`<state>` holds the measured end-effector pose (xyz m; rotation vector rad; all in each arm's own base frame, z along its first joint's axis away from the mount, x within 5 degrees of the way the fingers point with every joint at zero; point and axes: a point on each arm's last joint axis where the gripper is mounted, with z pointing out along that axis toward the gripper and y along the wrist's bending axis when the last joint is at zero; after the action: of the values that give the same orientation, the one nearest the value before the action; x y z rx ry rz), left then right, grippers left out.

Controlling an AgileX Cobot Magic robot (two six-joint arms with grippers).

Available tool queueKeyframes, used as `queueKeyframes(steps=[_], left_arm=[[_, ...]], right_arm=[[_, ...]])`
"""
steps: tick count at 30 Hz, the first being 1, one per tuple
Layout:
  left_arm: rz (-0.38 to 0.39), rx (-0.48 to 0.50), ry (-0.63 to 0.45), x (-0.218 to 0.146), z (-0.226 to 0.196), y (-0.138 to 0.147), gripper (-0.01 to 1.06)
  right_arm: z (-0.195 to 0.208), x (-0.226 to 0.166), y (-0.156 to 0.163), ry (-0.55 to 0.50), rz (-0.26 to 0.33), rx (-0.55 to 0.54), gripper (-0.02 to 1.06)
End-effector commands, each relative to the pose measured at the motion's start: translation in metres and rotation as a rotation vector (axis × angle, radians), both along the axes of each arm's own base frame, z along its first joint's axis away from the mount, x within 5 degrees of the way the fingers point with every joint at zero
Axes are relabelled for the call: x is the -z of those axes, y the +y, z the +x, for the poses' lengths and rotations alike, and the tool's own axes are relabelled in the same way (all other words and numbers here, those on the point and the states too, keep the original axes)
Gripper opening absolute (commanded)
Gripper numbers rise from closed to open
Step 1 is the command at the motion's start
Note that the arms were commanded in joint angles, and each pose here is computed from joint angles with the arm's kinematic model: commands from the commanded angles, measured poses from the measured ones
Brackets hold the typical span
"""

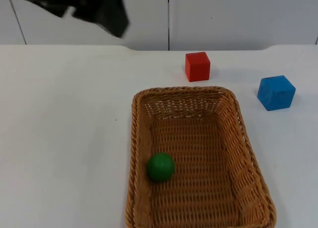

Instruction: Place all geometric objects except the red cube into the basket.

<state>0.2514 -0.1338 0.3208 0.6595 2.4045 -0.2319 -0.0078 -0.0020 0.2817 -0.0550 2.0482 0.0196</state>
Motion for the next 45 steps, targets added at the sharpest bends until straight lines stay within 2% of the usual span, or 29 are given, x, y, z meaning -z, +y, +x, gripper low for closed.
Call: queueKeyframes(steps=[1,5,6,8,11,16,22,29,32,35,37,40,42,45], left_arm=[[-0.042,-0.076,0.003,-0.009,-0.004,0.019,0.84],[-0.067,-0.21,-0.038,-0.01,-0.021,0.06,0.84],[-0.067,-0.21,-0.038,-0.01,-0.021,0.06,0.84],[-0.089,-0.298,-0.06,-0.002,-0.036,0.081,0.84],[-0.145,-0.485,-0.055,0.019,-0.061,0.109,0.84],[-0.138,-0.58,-0.057,0.039,-0.093,0.128,0.84],[-0.132,-0.542,-0.152,0.027,-0.113,0.128,0.84],[-0.111,-0.519,-0.156,0.026,-0.115,0.128,0.84],[-0.104,-0.483,-0.16,0.026,-0.115,0.126,0.84],[-0.119,-0.44,-0.162,0.026,-0.115,0.123,0.84],[-0.12,-0.435,-0.161,0.026,-0.115,0.123,0.85],[-0.123,-0.434,-0.158,0.026,-0.116,0.122,0.9],[-0.123,-0.434,-0.158,0.026,-0.116,0.122,0.92],[-0.123,-0.434,-0.158,0.026,-0.116,0.122,0.97]], right_arm=[[0.0,0.001,-0.001,-0.003,-0.007,0.012,1.05],[0.0,0.001,-0.001,-0.003,-0.007,0.012,1.05],[0.0,0.001,-0.001,-0.003,-0.007,0.012,1.05],[0.0,0.001,-0.001,-0.003,-0.007,0.012,1.05],[0.0,0.001,-0.001,-0.003,-0.007,0.012,1.05],[0.0,0.001,-0.001,-0.003,-0.007,0.012,1.05],[0.0,0.001,-0.001,-0.003,-0.007,0.012,1.05],[0.0,0.001,0.0,-0.003,-0.005,0.004,1.05],[0.007,0.001,0.001,0.034,0.008,0.001,1.05],[0.027,-0.004,0.003,0.119,-0.001,-0.003,1.05],[0.034,-0.008,0.003,0.133,-0.01,-0.014,1.05],[0.065,-0.021,0.005,0.177,-0.038,-0.03,1.05],[0.078,-0.025,0.006,0.192,-0.036,-0.034,1.05],[0.118,-0.035,0.01,0.258,-0.023,-0.044,1.05]])
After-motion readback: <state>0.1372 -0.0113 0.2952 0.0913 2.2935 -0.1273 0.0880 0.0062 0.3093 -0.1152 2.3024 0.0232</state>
